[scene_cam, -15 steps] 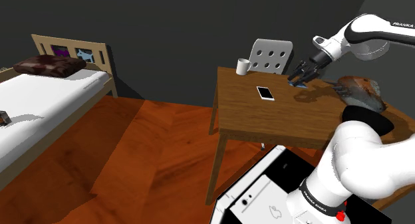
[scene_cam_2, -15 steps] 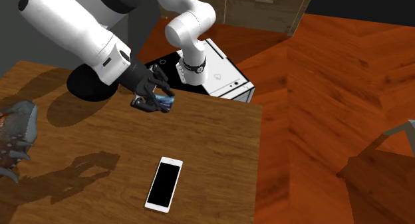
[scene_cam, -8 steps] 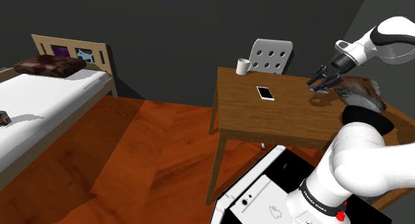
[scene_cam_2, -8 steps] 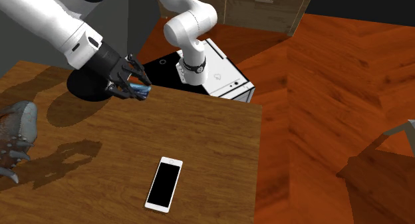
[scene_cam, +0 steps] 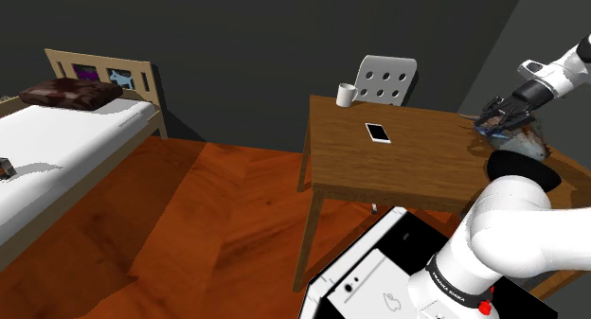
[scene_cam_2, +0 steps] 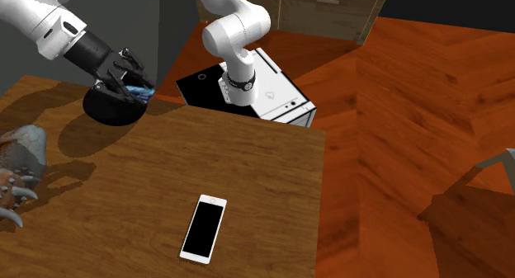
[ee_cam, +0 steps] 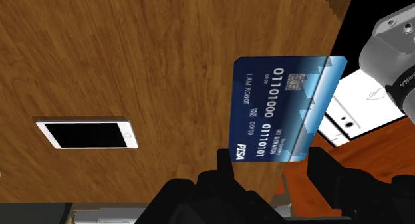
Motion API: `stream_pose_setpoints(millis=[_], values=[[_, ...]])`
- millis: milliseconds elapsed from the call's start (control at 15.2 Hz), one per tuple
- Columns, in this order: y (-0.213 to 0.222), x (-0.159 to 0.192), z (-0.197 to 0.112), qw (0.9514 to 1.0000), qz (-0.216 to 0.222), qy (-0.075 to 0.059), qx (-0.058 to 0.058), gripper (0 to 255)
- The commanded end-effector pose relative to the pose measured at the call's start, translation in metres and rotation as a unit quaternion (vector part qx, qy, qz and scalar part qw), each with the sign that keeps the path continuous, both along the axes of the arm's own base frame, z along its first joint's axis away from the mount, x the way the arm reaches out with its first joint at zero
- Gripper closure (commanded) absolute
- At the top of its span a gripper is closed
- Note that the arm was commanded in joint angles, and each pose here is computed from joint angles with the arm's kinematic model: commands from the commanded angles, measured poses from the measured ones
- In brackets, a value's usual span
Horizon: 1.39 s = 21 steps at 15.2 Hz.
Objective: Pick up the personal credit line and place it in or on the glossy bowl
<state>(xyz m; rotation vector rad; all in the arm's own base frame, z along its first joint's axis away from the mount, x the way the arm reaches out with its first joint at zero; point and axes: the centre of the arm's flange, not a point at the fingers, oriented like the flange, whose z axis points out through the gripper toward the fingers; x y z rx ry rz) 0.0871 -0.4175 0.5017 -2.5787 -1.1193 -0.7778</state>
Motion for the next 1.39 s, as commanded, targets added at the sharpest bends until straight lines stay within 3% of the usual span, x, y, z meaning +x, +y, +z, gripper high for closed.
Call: stream_pose_setpoints(millis=[0, 594, 1320], values=[[-0.013, -0.02, -0.001, 1.0, 0.001, 0.0, 0.0, 255], [-0.076, -0.126, 0.004, 1.0, 0.001, 0.0, 0.0, 255], [-0.076, -0.126, -0.054, 1.0, 0.001, 0.0, 0.0, 255]])
